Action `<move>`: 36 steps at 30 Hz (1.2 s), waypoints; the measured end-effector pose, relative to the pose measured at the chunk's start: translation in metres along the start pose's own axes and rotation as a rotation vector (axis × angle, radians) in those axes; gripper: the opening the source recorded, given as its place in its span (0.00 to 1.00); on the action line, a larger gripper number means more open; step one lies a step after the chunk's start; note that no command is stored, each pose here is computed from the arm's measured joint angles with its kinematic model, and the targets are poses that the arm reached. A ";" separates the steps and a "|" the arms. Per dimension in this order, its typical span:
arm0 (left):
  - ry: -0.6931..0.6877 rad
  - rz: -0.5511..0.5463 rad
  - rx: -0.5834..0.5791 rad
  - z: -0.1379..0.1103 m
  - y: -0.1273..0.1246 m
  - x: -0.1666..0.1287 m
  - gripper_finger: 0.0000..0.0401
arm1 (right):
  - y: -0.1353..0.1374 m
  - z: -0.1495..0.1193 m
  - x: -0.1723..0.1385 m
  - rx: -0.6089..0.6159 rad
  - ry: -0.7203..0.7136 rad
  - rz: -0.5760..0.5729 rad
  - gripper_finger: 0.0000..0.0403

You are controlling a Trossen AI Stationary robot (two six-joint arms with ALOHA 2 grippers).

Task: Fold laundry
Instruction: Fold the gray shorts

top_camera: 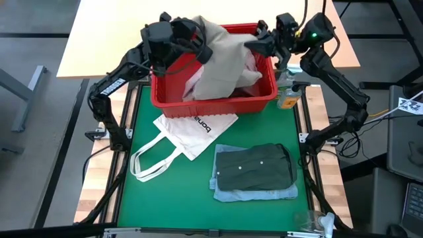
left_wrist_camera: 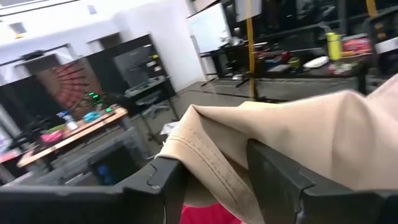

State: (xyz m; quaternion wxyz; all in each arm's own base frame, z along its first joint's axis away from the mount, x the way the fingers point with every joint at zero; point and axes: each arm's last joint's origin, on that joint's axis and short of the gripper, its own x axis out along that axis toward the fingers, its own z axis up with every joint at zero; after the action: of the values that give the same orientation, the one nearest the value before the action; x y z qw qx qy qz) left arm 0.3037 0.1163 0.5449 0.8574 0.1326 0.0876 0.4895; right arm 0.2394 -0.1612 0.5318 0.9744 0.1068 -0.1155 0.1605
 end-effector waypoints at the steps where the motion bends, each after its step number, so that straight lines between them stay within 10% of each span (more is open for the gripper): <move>1: 0.001 0.017 -0.004 0.001 0.005 -0.002 0.40 | -0.001 0.001 -0.002 -0.005 -0.004 -0.007 0.02; 18: 0.129 -0.078 0.010 -0.004 0.022 -0.057 0.41 | -0.012 0.007 -0.015 -0.024 -0.041 -0.106 0.02; 36: 0.554 -0.514 -0.089 -0.053 -0.024 -0.061 0.41 | -0.013 0.008 -0.015 -0.024 -0.059 -0.135 0.03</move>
State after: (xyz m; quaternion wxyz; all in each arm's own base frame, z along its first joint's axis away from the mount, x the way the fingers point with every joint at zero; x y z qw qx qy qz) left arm 0.2775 0.0592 0.4878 0.9010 -0.0685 0.3250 0.2790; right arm 0.2281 -0.1792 0.5331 0.9804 0.1072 -0.1389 0.0900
